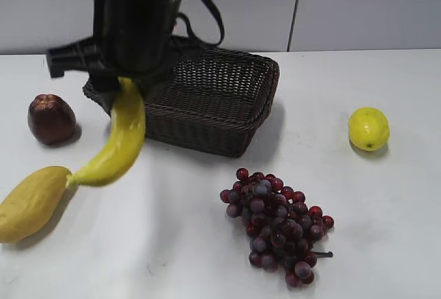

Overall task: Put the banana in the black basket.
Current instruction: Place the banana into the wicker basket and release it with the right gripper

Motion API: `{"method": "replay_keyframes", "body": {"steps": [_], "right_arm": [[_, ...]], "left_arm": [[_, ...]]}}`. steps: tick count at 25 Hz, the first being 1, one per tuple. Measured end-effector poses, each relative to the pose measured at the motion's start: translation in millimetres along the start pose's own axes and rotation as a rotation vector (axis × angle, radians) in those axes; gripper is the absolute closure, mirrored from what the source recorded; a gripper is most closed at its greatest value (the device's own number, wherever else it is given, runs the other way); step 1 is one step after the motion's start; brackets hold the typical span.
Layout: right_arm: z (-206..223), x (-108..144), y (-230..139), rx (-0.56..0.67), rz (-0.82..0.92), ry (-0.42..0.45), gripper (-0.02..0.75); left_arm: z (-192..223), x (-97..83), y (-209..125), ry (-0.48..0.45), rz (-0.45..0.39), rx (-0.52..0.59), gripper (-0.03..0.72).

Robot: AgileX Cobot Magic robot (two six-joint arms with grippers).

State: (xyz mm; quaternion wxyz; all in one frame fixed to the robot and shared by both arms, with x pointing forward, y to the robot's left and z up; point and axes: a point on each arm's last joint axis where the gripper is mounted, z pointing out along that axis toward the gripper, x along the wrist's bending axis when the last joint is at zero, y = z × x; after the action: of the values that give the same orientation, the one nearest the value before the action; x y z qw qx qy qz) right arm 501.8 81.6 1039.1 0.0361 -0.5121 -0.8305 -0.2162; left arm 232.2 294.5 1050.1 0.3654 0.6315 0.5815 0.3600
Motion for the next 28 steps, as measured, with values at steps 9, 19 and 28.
{"method": "replay_keyframes", "body": {"steps": [9,19,28], "right_arm": [[-40.9,-64.5,68.2,-0.331,0.112,0.002,0.393],[-19.6,-113.1,101.9,-0.54,0.119,-0.049,0.393],[43.4,-135.4,105.9,-0.542,0.018,-0.151,0.393]], "left_arm": [[0.0,0.0,0.0,0.0,0.0,0.0,0.449],[0.0,0.0,0.0,0.0,0.0,0.0,0.449],[0.0,0.0,0.0,0.0,0.0,0.0,0.449]]}}
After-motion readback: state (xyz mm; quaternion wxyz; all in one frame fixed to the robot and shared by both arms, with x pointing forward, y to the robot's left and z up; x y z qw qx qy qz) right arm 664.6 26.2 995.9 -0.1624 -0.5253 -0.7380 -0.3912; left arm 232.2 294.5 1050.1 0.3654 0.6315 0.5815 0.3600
